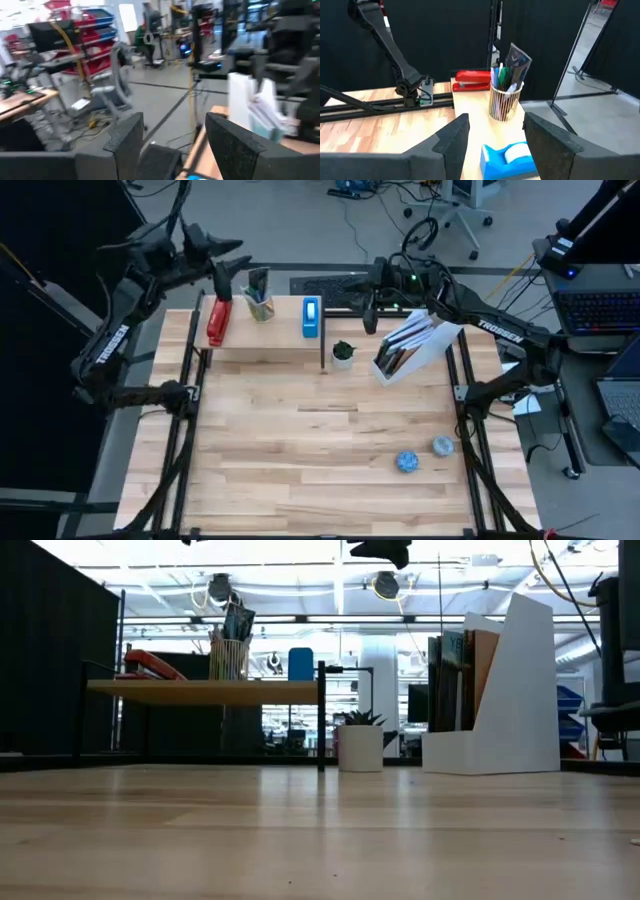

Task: Stock shelves
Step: Put the blue scented candle to the bottom right of the shelf

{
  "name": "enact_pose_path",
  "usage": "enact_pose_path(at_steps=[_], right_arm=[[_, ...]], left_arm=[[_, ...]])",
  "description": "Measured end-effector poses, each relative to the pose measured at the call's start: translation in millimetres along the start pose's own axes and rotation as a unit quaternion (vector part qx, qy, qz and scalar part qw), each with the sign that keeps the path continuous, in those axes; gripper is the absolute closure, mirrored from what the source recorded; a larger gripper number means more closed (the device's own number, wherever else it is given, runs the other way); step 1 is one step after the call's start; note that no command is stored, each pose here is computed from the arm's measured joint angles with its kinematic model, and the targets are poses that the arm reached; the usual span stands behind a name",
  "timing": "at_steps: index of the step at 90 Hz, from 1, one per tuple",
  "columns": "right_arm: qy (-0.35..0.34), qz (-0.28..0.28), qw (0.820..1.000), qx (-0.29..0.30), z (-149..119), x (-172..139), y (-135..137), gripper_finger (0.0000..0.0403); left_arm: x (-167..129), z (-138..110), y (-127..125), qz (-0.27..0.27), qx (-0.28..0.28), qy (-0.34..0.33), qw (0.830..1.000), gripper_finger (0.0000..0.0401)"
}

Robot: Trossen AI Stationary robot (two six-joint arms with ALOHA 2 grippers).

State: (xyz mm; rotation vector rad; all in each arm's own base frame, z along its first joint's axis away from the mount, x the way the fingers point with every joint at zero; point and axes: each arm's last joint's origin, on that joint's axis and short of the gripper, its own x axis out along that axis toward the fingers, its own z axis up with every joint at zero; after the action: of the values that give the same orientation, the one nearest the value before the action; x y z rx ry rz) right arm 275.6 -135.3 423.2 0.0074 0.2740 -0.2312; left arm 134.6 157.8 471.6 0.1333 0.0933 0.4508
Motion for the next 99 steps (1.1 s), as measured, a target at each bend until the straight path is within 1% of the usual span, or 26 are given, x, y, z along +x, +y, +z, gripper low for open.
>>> enact_pose_path(at_steps=[9,21,30,38,48,58,70,84,99], right_arm=[[0.027,0.003,1.000,0.006,-5,0,1,0.0227],[0.083,0.020,0.996,0.010,-16,0,10,0.0227],[0.135,0.041,0.990,0.010,-25,0,21,0.0223],[0.184,0.062,0.981,0.016,-33,-2,33,0.0213],[0.244,0.086,0.965,0.038,-43,-5,52,0.0194],[0.303,0.107,0.945,0.062,-51,-11,72,0.0175],[0.351,0.124,0.924,0.086,-63,-14,98,0.0162],[0.404,0.137,0.898,0.110,-87,-13,129,0.0154],[0.464,0.134,0.865,0.132,-119,-16,158,0.0134]], left_arm=[[4,2,-15,-0.039,-0.009,0.001,0.999,0.0201],[10,-1,-36,-0.095,-0.018,0.022,0.995,0.0201],[18,-5,-51,-0.133,-0.024,0.046,0.990,0.0201],[25,-10,-64,-0.160,-0.029,0.074,0.984,0.0201],[33,-16,-79,-0.189,-0.041,0.104,0.976,0.0201],[43,-22,-92,-0.218,-0.045,0.130,0.966,0.0201],[55,-30,-109,-0.250,-0.044,0.158,0.954,0.0201],[64,-38,-124,-0.278,-0.043,0.189,0.941,0.0201],[63,-39,-132,-0.290,-0.050,0.198,0.935,0.0201]])
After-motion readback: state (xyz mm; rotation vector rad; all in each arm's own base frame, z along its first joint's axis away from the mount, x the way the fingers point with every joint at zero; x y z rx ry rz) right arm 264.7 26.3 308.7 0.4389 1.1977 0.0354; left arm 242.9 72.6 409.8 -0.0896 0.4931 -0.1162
